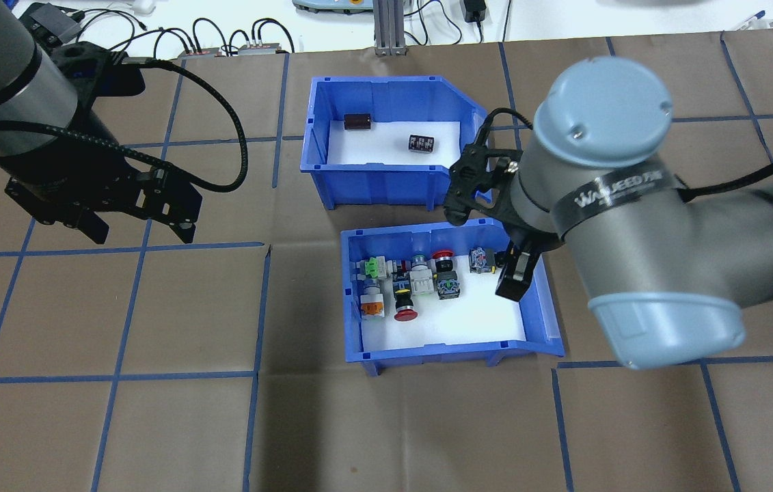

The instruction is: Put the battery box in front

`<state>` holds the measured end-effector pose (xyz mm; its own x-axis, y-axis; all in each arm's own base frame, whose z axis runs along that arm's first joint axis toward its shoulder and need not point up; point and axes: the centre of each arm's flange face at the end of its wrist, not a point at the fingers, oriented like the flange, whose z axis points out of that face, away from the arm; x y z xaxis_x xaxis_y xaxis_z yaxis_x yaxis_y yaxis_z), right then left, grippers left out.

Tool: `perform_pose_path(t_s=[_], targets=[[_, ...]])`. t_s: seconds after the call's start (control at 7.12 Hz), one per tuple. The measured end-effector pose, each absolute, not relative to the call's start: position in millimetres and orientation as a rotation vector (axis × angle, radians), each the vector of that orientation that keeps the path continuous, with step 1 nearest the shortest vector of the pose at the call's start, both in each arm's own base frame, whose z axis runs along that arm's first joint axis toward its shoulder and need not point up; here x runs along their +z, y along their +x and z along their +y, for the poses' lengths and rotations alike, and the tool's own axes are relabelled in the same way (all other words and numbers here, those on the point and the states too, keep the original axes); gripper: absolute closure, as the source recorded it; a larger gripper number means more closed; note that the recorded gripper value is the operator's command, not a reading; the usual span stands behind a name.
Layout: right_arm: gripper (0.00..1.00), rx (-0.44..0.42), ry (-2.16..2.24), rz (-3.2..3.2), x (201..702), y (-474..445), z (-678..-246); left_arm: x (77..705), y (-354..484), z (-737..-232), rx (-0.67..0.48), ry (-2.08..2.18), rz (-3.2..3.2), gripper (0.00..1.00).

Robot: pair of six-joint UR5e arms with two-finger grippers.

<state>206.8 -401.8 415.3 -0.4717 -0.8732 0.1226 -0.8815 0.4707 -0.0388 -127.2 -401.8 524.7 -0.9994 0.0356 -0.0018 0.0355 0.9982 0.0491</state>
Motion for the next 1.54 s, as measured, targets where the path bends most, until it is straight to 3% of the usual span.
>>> perform_pose_path(t_s=[0.42,0.98,1.54], targets=[[0.00,0.176,0.890,-2.934,444.2,156.2,-432.2,524.4,-127.0,-414.5,-0.017,0.068,3.137,0.01],[0.00,0.265,0.085,-3.079,481.6,111.2,-457.1,519.8,-126.0,-420.3,-0.015,0.053,3.133,0.01],[0.00,0.103,-0.108,-3.122,479.6,121.6,-491.2,530.8,-126.7,-408.7,-0.042,0.059,3.139,0.01]])
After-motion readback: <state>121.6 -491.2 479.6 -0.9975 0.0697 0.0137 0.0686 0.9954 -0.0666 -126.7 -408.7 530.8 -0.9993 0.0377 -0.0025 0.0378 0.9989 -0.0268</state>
